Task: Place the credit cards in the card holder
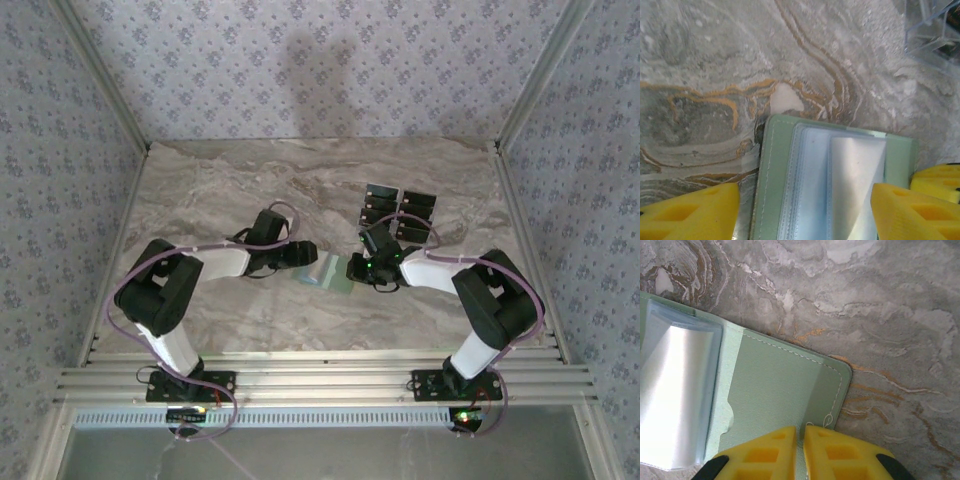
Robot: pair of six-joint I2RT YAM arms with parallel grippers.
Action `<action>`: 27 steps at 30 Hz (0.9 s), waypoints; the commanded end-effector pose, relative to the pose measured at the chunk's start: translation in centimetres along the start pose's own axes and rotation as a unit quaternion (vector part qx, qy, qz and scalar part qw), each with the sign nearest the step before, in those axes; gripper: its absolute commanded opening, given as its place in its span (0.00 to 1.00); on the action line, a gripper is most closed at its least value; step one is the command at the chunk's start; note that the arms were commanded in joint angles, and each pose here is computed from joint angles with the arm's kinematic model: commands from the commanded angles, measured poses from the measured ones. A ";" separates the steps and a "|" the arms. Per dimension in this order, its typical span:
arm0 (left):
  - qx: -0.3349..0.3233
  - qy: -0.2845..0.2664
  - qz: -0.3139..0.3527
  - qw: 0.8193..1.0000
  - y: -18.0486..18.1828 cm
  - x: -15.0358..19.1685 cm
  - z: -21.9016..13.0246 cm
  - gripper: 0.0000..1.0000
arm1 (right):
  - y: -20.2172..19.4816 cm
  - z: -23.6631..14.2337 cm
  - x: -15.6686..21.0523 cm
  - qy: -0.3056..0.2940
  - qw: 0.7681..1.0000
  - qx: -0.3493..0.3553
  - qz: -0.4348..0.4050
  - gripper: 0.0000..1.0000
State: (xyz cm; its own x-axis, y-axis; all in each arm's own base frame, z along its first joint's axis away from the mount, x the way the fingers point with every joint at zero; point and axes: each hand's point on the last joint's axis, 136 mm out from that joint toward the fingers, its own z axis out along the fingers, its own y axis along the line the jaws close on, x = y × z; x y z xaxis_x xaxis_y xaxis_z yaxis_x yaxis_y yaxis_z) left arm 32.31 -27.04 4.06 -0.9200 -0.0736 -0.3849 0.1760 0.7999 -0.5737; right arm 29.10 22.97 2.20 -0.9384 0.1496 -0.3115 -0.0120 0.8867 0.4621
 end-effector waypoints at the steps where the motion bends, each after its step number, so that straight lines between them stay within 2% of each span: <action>1: 0.024 0.011 0.011 1.000 -1.2 0.2 0.2 0.69 | -3.5 1.1 1.7 0.026 0.998 0.060 0.005 0.17; 14: 0.071 -0.029 -0.007 0.997 -2.9 -0.9 -1.7 0.54 | -3.8 1.2 1.6 0.028 0.998 0.063 0.004 0.17; 27: 0.072 -0.031 -0.013 0.997 -2.4 -0.7 -1.5 0.33 | -4.1 1.4 1.7 0.030 0.997 0.066 0.005 0.17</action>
State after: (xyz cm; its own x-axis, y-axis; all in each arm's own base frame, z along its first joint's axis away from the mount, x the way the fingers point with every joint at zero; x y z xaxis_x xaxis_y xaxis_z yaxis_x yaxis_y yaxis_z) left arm 32.19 -27.55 5.73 -0.9071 -0.1390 -0.3973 0.1744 0.7350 -0.6553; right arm 29.16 22.87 2.06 -0.9407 0.1468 -0.3059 -0.0131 0.8852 0.4650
